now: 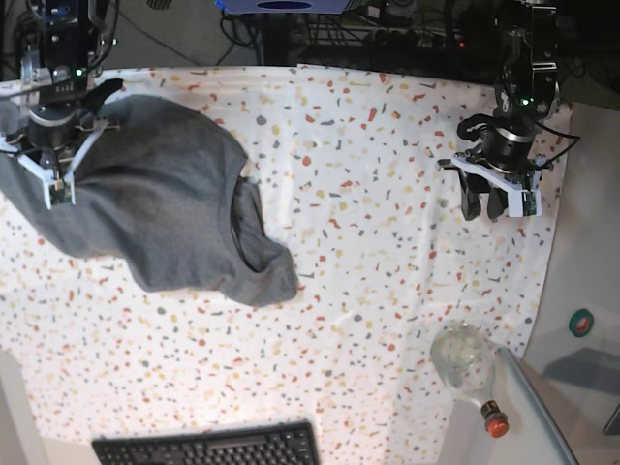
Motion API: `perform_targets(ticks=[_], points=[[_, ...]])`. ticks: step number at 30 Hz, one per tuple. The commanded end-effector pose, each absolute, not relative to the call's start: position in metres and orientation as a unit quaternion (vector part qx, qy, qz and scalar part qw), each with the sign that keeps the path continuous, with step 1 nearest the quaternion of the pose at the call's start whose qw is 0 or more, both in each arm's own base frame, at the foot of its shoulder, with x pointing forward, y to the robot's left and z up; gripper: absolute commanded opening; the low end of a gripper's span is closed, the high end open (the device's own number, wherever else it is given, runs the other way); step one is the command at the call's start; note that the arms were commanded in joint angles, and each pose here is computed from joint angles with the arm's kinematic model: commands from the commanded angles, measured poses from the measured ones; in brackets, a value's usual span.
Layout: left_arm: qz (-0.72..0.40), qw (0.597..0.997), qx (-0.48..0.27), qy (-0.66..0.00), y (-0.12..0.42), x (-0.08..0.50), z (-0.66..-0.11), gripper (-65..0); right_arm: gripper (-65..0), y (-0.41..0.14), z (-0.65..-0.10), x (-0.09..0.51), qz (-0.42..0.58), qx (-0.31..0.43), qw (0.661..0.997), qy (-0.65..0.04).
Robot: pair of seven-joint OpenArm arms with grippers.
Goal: Layout the t-shirt on the table in an organized manner, then fold the t-shirt properly
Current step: 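Pull the shirt fabric with the right gripper toward the cloth edge, then grasp the shirt hem with the right gripper and drag it outward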
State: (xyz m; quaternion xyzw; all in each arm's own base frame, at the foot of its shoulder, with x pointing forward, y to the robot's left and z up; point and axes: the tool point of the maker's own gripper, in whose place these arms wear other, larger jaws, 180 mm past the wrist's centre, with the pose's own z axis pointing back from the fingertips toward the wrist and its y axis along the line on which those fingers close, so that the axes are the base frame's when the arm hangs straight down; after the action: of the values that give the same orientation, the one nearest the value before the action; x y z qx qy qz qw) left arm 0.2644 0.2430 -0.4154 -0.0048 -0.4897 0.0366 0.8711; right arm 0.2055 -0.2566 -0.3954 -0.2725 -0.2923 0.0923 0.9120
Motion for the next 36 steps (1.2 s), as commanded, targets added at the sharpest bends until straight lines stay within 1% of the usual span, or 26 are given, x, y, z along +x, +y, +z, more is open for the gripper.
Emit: perform_targets(ticks=[1,7,11,12,13,14,15,16,17,18,20,24,26,32,36], points=[[0.037,0.866,-0.001,-0.499,0.248,0.268,-0.410,-42.1,-65.0,-0.268,-0.391,0.217,0.090,-0.287,0.905,-0.302],[0.038,0.876,0.009,-0.482,0.259,0.260,-0.423,-42.3,-65.0,-0.295,-0.430,0.241,0.063,-0.284,0.923,-0.251],[0.036,0.876,0.011,-0.480,0.261,0.259,-0.423,-42.3,-65.0,-0.308,-0.433,0.245,0.030,-0.289,0.933,-0.214],[0.034,0.876,0.017,-0.481,0.266,0.260,-0.421,-42.3,-54.6,-0.309,-0.431,0.244,0.026,-0.290,0.933,-0.209],[0.040,0.875,0.022,-0.482,0.274,0.258,-0.419,-42.3,-44.0,-0.311,-0.420,0.248,0.024,-0.296,0.929,-0.222],[0.046,0.873,0.027,-0.485,0.279,0.259,-0.416,-42.3,-35.9,-0.310,-0.411,0.249,0.023,-0.298,0.925,-0.235],[0.052,0.871,0.032,-0.487,0.285,0.258,-0.414,-42.3,-29.1,-0.307,-0.402,0.248,0.026,-0.301,0.920,-0.248],[0.057,0.869,0.038,-0.489,0.291,0.258,-0.412,-42.3,-25.1,-0.301,-0.392,0.246,0.035,-0.301,0.915,-0.267],[0.061,0.868,0.042,-0.492,0.295,0.259,-0.410,-42.3,-24.8,-0.286,-0.381,0.247,0.049,-0.294,0.908,-0.294],[0.064,0.867,0.046,-0.492,0.299,0.258,-0.409,-42.3,-25.7,-0.260,-0.376,0.248,0.074,-0.275,0.903,-0.321],[0.066,0.866,0.048,-0.493,0.301,0.258,-0.408,-42.3,-26.3,-0.211,-0.378,0.238,0.131,-0.234,0.900,-0.344],[0.066,0.867,0.048,-0.492,0.301,0.258,-0.408,-42.3,-26.6,-0.126,-0.400,0.215,0.235,-0.151,0.898,-0.339],[0.066,0.867,0.048,-0.492,0.301,0.257,-0.409,-42.3,-26.6,-0.095,-0.416,0.203,0.271,-0.120,0.898,-0.324],[0.066,0.867,0.048,-0.491,0.301,0.256,-0.409,-42.3,-26.6,-0.061,-0.444,0.215,0.267,-0.114,0.904,-0.315],[0.066,0.870,0.050,-0.485,0.302,0.250,-0.412,-42.3,-26.6,-0.038,-0.451,0.202,0.290,-0.101,0.903,-0.300]])
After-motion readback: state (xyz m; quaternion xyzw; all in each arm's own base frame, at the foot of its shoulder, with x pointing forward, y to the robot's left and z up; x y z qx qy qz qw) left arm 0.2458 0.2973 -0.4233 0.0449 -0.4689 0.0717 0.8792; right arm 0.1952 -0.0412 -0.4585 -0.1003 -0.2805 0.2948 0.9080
